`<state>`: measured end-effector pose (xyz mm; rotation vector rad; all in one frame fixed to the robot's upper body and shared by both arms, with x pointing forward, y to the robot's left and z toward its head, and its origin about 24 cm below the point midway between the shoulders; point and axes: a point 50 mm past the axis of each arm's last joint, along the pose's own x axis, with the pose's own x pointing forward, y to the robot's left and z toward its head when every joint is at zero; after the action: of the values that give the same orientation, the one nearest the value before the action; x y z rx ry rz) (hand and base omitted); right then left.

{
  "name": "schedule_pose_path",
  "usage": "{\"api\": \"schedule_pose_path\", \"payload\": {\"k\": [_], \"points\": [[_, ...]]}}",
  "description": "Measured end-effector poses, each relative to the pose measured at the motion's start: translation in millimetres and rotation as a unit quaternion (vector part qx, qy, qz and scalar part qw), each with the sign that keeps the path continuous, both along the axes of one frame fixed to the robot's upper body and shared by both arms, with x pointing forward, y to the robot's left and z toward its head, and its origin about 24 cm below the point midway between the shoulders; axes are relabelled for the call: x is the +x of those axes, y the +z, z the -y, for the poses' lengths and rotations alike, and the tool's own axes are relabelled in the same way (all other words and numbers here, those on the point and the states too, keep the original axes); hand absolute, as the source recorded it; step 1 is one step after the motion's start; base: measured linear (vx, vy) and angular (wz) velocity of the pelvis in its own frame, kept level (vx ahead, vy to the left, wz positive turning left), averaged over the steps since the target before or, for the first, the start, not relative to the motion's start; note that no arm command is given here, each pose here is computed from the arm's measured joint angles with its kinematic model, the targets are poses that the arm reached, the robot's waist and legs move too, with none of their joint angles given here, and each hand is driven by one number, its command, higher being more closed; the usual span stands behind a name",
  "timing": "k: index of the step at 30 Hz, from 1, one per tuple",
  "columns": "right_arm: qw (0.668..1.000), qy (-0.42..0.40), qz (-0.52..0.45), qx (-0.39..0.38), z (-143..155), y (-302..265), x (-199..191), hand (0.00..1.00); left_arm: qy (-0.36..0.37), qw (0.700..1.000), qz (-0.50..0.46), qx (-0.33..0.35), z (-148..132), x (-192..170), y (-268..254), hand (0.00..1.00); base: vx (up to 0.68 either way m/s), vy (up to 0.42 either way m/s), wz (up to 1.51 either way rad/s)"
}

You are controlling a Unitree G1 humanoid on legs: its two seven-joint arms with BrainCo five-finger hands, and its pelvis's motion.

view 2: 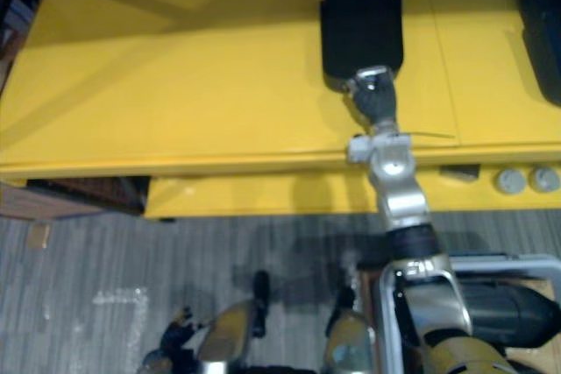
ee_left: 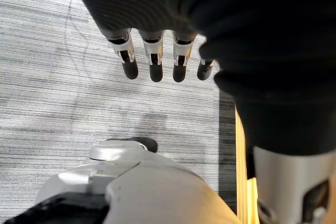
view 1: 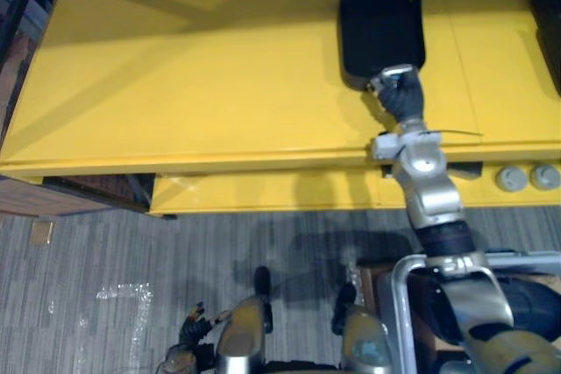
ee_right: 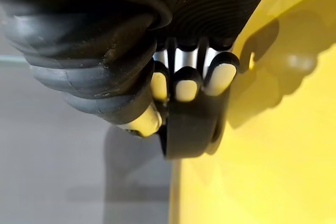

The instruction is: Walk over and take plastic housings, then place them on the shelf

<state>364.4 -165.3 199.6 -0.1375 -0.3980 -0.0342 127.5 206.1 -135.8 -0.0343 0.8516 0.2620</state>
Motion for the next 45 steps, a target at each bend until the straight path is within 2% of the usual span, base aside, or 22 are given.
{"api": "schedule_pose_path", "payload": {"k": [4, 5, 12, 15, 17, 23, 28, 30, 33, 35, 40, 45], "points": [[1.0, 0.006, 0.019, -0.005, -1.6, 1.8, -8.9, 1.0, 0.0, 1.0, 0.001, 0.0, 0.1, 0.1, 0.1, 0.0, 0.0, 0.0, 0.0], [0.999, 0.011, 0.029, -0.012, -2.6, 1.2, -16.1, 0.0, 0.0, 1.0, 0.001, 0.0, 0.1, 0.1, 0.1, 0.0, 0.0, 0.0, 0.0], [0.991, 0.102, 0.08, -0.033, -18.5, -4.3, -77.9, 0.0, 0.004, 1.0, -0.009, 0.011, -5.9, -10.7, -1.9, 0.0, 0.05, -0.002, -0.18], [0.991, 0.099, 0.092, -0.008, -8.0, -6.9, -96.1, 0.0, 0.009, 0.999, -0.027, 0.022, -13.8, -22.6, -4.6, 0.0, 0.12, 0.015, -0.26], [0.991, 0.075, 0.106, 0.011, 9.9, -8.5, -107.7, 0.0, 0.008, 0.999, -0.031, 0.027, -15.3, -26.0, -5.4, 0.0, 0.16, 0.023, -0.14], [0.986, -0.079, 0.143, 0.035, 72.7, -20.8, -143.8, 0.0, 0.005, 0.999, -0.024, 0.043, -19.7, -26.2, -3.6, 0.0, 0.1, 0.047, -0.22], [0.976, -0.201, 0.041, 0.078, 115.6, -75.6, -182.0, 0.0, -0.006, 0.999, -0.034, 0.041, -15.9, -35.0, -6.8, 0.0, 0.0, 0.041, -0.46], [0.96, -0.254, -0.01, 0.117, 132.4, -106.1, -207.0, 0.0, -0.026, 0.998, -0.033, 0.036, -10.9, -37.7, -7.8, 0.0, -0.01, -0.004, -0.46], [0.947, -0.279, -0.018, 0.159, 140.1, -125.0, -238.0, 0.0, -0.03, 0.999, -0.024, 0.03, -7.5, -35.8, -7.1, 0.0, -0.05, -0.032, -0.42], [0.947, -0.279, -0.013, 0.162, 139.6, -127.7, -249.0, 0.0, -0.032, 0.999, -0.018, 0.032, -7.2, -32.4, -5.7, 0.0, -0.06, -0.042, -0.33], [0.95, -0.268, 0.002, 0.157, 135.7, -125.7, -248.0, 0.0, -0.054, 0.998, -0.009, 0.036, 1.4, -23.1, -4.3, 0.0, -0.06, -0.054, -0.03], [0.931, -0.323, -0.007, 0.173, 136.5, -130.6, -241.8, 0.0, -0.174, 0.984, -0.016, 0.037, 21.9, -14.3, -5.3, 0.0, 0.0, -0.028, -0.06]]}}
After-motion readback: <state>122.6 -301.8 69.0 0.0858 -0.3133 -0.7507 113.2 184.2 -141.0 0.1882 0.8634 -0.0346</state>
